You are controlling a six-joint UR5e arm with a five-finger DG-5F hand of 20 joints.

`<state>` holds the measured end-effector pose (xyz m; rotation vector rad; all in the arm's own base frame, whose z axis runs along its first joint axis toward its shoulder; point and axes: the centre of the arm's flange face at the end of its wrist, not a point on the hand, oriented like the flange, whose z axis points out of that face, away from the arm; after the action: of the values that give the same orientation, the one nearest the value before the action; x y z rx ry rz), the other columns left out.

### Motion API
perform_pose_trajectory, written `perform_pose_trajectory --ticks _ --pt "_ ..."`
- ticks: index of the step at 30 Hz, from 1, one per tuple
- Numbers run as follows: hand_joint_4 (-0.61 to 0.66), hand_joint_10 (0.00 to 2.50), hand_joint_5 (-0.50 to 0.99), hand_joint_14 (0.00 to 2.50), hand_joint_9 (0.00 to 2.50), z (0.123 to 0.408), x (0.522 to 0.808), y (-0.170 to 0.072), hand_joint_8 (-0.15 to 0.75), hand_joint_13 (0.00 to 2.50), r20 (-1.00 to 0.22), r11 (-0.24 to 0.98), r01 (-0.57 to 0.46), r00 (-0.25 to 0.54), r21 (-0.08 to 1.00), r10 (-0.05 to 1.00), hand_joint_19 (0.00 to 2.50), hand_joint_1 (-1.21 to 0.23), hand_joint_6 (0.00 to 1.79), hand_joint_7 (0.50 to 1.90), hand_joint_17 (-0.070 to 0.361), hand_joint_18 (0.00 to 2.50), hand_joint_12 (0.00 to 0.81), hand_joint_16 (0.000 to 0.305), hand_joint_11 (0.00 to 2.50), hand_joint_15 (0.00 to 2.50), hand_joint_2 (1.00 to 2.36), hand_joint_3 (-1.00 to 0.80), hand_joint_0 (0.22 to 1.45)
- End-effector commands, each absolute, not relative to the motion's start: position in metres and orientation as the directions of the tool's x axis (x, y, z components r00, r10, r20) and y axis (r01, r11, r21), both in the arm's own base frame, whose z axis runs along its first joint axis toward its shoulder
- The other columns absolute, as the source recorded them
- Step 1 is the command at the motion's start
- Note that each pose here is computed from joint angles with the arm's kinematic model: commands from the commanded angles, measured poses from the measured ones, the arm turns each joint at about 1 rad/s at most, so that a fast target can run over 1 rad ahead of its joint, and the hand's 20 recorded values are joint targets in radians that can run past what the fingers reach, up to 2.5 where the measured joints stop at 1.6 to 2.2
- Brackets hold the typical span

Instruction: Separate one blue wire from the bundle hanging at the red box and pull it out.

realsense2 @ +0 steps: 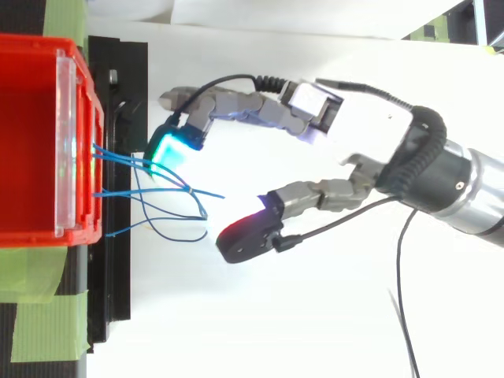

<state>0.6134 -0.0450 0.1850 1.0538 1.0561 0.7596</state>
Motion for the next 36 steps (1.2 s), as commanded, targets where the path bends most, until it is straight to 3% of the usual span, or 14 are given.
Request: perform_pose_trajectory --ticks 1,14,36 --pt "0.37 0.00 -0.17 0.01 0.31 0.1820 0.6187 -0.0416 0.336 0.25 -0.281 0.315 -0.046 0.341 0.948 0.897 0.18 -0.61 0.50 0.98 0.153 0.10 0.421 0.068 0.11 0.22 1.00 -0.50 0.48" --pt "0.38 0.00 -0.16 0.01 0.37 0.1828 0.6200 -0.0419 0.340 0.32 -0.288 0.321 -0.037 0.355 0.946 0.889 0.17 -0.64 0.50 0.98 0.149 0.22 0.422 0.066 0.09 0.21 1.00 -0.50 0.50" --pt "0.34 0.00 -0.13 0.01 0.40 0.1868 0.6230 -0.0430 0.331 0.36 -0.317 0.350 -0.021 0.376 0.936 0.870 0.20 -0.69 0.50 1.14 0.142 0.28 0.411 0.063 0.11 0.22 1.00 -0.50 0.54"
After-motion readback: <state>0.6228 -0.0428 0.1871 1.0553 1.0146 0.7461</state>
